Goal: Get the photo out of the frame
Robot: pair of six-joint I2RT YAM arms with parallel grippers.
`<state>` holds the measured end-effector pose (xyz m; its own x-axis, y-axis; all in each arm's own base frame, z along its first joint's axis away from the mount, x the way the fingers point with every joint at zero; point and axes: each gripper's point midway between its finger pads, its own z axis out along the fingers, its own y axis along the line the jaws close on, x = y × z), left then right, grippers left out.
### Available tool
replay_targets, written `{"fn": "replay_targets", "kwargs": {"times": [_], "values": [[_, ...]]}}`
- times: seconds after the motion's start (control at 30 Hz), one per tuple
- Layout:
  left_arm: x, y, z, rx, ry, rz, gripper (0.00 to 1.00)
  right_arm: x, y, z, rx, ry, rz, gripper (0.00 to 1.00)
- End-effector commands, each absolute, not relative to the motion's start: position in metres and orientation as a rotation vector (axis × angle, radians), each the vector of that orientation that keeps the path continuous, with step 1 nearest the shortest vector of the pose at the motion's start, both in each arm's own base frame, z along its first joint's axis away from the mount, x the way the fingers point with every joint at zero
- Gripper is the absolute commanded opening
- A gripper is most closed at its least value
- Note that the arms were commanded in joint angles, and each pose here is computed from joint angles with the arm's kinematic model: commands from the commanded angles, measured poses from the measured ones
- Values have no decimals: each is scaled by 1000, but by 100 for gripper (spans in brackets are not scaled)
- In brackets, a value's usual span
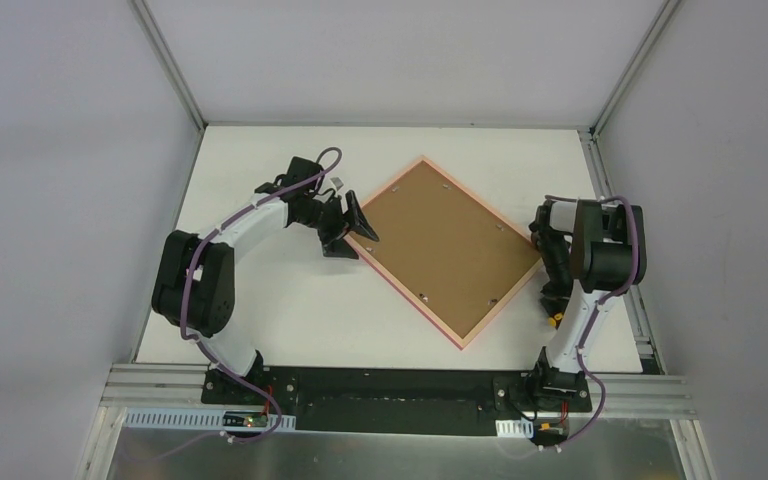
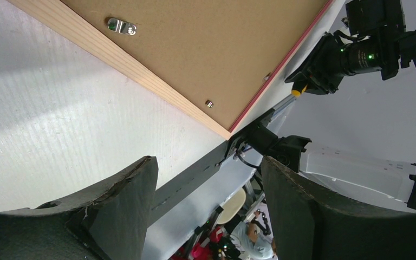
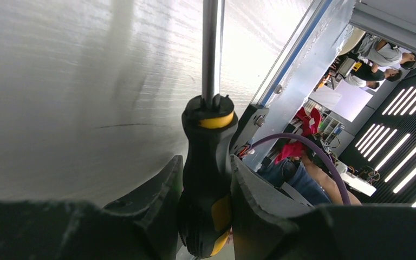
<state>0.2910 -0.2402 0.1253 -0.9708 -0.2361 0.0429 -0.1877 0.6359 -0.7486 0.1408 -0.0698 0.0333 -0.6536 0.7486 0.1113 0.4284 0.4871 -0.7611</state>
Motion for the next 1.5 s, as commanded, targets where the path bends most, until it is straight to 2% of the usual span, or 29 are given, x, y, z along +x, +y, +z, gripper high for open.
{"fn": "replay_targets", "kwargs": {"times": [0.0, 0.3, 0.4, 0.57, 0.77, 1.0, 1.3, 1.37, 1.47], "values": [[286, -235, 133, -326, 2774, -1295, 71, 136, -75, 52, -937, -2266, 1039, 5], [284, -233, 127, -331, 2787, -1290, 71, 141, -77, 60, -1030, -2374, 1022, 28], [284, -233, 125, -333, 2793, -1289, 71, 144, -77, 61, -1045, -2392, 1017, 39], [283, -233, 123, -337, 2799, -1287, 71, 145, -77, 60, -1045, -2399, 1011, 41], [284, -233, 126, -332, 2789, -1285, 71, 147, -74, 61, -1050, -2402, 996, 52], [283, -233, 125, -333, 2794, -1285, 71, 150, -72, 61, -1070, -2450, 960, 57], [283, -233, 121, -339, 2806, -1286, 71, 151, -71, 62, -1103, -2514, 920, 59], [282, -233, 121, -340, 2806, -1284, 71, 154, -70, 64, -1119, -2542, 905, 63], [282, -232, 121, -338, 2807, -1284, 72, 161, -68, 69, -1157, -2605, 878, 77]]}}
